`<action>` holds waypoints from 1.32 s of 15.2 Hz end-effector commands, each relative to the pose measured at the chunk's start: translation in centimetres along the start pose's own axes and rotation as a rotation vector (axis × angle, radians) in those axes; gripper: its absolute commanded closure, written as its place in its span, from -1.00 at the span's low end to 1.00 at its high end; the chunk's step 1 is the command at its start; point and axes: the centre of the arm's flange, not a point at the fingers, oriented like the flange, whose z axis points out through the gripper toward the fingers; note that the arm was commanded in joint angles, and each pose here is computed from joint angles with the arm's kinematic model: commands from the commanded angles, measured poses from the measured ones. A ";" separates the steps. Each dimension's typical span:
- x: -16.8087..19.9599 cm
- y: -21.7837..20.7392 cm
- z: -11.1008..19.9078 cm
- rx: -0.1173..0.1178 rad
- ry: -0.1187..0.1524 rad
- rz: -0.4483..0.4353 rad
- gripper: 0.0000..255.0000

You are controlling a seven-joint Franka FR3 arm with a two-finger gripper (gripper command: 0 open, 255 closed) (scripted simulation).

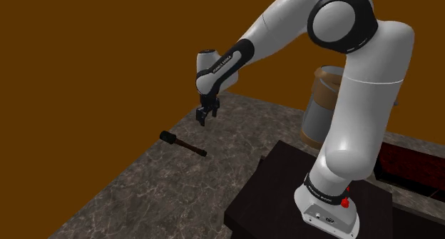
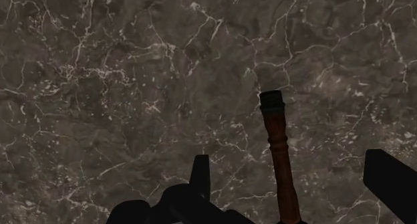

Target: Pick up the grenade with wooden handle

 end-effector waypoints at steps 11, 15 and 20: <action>10.1 -3.2 11.9 0.031 0.001 -0.084 -1.00; 13.2 -4.5 15.8 0.041 0.001 -0.112 -1.00; 14.0 -4.8 18.9 0.043 0.001 -0.118 -1.00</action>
